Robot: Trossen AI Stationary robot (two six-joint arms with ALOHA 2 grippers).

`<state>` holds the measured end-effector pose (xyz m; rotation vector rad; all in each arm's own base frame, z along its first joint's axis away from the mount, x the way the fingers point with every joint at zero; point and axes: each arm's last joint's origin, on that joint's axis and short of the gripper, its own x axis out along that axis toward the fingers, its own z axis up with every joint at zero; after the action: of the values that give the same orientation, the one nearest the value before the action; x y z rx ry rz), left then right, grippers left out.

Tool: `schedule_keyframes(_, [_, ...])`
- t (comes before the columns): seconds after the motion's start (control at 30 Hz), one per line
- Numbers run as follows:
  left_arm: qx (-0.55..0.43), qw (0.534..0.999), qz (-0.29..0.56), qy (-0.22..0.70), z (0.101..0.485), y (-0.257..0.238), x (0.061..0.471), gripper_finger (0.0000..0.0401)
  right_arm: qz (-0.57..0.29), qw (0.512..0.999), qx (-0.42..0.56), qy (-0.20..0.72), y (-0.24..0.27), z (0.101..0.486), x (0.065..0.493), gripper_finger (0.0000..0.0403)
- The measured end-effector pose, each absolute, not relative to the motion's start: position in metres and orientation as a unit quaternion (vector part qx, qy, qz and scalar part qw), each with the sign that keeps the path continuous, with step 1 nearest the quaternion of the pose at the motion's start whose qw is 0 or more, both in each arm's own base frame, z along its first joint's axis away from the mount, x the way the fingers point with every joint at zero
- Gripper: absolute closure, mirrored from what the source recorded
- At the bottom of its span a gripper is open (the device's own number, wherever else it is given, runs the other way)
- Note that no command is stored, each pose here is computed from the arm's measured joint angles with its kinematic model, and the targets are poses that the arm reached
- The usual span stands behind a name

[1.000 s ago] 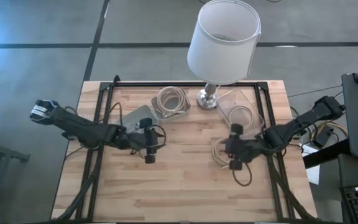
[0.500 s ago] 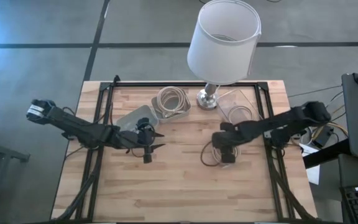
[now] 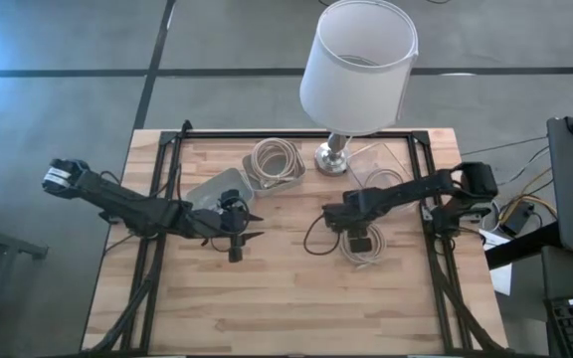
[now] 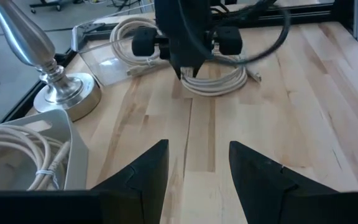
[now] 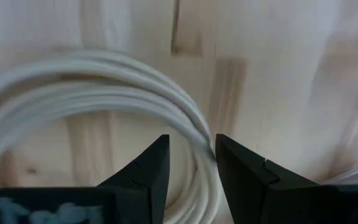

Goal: Pick & Place USB Port
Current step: Put the light brown USB cable into the transparent bin

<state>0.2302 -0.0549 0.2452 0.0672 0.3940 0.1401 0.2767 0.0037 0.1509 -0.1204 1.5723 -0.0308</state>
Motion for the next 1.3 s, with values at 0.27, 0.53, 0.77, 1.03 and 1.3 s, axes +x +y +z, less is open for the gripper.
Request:
schedule_keyframes(0.27, [0.033,0.977,0.065,0.198,0.244,-0.055,0.230,0.0229,-0.008,0.670,-0.049,0.741,0.004,0.136,0.276,0.0280])
schedule_keyframes(0.53, [0.034,0.977,0.065,0.202,0.244,-0.055,0.230,0.0229,-0.033,0.676,-0.024,0.735,0.004,0.136,0.276,0.0289])
schedule_keyframes(0.77, [0.036,0.976,0.065,0.207,0.243,-0.055,0.229,0.0229,-0.026,0.682,-0.012,0.730,0.005,0.137,0.278,0.0364])
schedule_keyframes(1.03, [0.036,0.975,0.065,0.207,0.243,-0.055,0.229,0.0229,-0.038,0.726,0.020,0.687,0.007,0.166,0.297,0.0383])
schedule_keyframes(1.3, [0.038,0.974,0.066,0.213,0.241,-0.055,0.229,0.0229,-0.126,0.753,0.024,0.645,0.004,0.233,0.291,0.0384])
